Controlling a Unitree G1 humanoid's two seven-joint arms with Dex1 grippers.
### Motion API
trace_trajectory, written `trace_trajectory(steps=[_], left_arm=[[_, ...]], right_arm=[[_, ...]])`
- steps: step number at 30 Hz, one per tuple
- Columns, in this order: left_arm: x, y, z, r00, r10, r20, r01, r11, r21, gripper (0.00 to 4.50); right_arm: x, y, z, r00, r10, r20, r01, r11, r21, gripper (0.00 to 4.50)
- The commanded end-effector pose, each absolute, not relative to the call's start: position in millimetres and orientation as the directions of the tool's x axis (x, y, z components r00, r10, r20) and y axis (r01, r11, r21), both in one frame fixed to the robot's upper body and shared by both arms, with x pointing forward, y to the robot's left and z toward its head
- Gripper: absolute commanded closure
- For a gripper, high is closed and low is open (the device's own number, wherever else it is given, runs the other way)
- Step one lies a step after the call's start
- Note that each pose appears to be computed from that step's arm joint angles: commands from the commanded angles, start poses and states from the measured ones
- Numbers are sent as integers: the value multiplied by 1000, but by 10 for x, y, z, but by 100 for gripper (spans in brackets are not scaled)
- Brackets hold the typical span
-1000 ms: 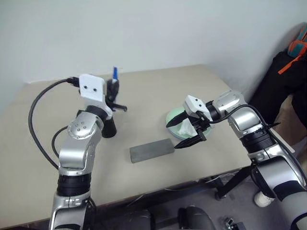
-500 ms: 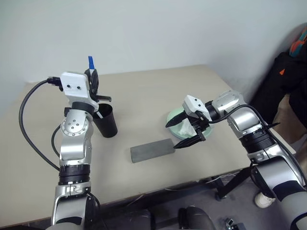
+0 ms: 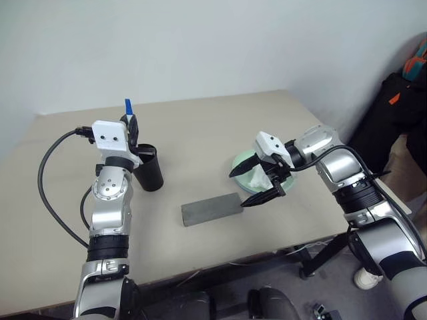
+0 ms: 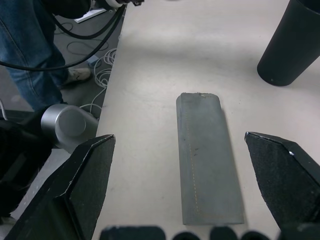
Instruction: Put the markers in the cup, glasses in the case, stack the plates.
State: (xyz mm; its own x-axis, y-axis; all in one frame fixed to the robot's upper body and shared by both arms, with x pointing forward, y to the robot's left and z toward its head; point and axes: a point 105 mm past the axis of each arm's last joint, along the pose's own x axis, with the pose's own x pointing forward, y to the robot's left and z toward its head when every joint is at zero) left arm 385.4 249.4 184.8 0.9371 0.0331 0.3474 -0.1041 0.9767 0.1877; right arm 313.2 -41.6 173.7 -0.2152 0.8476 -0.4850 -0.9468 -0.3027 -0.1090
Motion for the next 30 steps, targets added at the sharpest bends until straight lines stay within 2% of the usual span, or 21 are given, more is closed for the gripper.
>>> trace_trajectory(steps=[1,3,8,12,13,16,17,20,22,25,30], left_arm=[[3901,2412,1971,918,-7,397,-79,977,199,367],[3920,2396,1940,920,-16,391,-69,977,202,315],[3945,2348,1900,922,-25,387,-56,979,197,145],[3824,2378,2041,913,-71,402,-22,975,223,19],[3772,2403,2088,911,-87,403,-10,972,234,3],[3565,2482,2226,909,-147,389,61,973,224,3],[3451,2482,2262,907,-205,369,127,966,224,3],[3143,2503,2282,905,-322,277,249,931,268,3],[2902,2600,2262,914,-355,196,297,916,271,3],[2558,2815,2249,928,-360,102,325,911,253,3],[2007,3262,2257,959,-285,-3,278,934,225,3]], right_arm=[[3127,-377,1930,-206,865,-457,-934,-314,-173,0],[3127,-372,1932,-207,865,-457,-933,-315,-173,0],[3117,-364,1929,-209,866,-454,-933,-316,-173,0],[3107,-374,1925,-202,872,-446,-937,-304,-170,0],[3105,-383,1925,-199,874,-444,-939,-299,-168,0],[3106,-407,1925,-185,880,-438,-946,-280,-165,0],[3112,-414,1931,-177,884,-433,-949,-269,-163,0],[3136,-432,1953,-152,897,-415,-958,-236,-160,0],[3172,-465,1958,-124,908,-401,-968,-200,-154,0],[3194,-535,1911,-88,918,-386,-979,-151,-134,0],[3240,-592,1852,-5,941,-339,-994,-42,-102,0]])
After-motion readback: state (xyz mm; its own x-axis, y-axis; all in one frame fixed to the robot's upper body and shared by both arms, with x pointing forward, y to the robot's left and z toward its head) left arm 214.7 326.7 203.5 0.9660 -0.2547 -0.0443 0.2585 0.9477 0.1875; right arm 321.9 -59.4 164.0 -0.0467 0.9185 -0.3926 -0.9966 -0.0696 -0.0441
